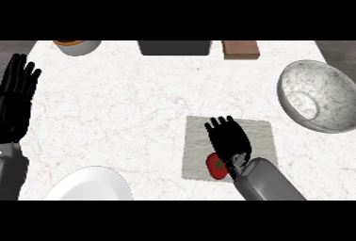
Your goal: Pick the squash from the placemat and place it in the bowl
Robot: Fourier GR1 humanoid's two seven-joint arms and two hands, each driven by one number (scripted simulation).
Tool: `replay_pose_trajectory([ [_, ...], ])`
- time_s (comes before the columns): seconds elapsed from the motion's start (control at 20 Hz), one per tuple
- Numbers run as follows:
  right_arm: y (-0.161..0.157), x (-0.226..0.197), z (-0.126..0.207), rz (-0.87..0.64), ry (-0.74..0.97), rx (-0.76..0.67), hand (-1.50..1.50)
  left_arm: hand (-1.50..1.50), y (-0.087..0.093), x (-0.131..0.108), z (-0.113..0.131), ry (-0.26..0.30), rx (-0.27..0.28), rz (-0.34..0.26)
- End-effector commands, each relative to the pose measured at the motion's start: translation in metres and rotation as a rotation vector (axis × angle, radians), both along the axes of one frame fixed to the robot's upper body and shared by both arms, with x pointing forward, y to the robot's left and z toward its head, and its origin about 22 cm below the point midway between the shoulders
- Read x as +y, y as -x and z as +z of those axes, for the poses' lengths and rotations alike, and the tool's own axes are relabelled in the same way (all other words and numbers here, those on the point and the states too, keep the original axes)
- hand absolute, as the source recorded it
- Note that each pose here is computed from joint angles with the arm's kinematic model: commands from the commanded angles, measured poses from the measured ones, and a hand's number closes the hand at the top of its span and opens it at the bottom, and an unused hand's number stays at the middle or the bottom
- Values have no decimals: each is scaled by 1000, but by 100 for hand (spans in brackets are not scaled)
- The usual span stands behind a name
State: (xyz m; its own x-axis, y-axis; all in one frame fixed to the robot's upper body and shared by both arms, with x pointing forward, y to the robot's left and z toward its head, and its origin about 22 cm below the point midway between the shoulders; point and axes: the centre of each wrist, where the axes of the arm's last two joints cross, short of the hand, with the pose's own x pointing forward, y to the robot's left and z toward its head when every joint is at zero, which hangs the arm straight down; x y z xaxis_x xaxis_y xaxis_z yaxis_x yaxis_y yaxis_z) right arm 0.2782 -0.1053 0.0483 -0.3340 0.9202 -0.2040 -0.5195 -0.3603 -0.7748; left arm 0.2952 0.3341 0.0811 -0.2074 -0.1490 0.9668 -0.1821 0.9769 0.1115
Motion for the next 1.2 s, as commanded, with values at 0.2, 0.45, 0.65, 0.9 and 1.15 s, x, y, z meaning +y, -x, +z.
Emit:
replay_pose_trajectory([
  [0.2,-21,13,-8,-16,34,30,-150,0,-14,-4,-4,7,11,2],
  [0.45,-10,-19,-36,-70,57,12,-150,0,16,-9,-5,-11,-17,8],
  [0.65,-31,-44,-42,-88,85,13,-150,0,12,-13,-12,-2,-4,-2],
  [0.9,-30,-25,-29,35,-13,-65,150,0,-3,-24,-10,1,0,0],
  [1.15,-37,-31,-54,68,0,-71,150,0,5,-9,13,-9,2,-9],
])
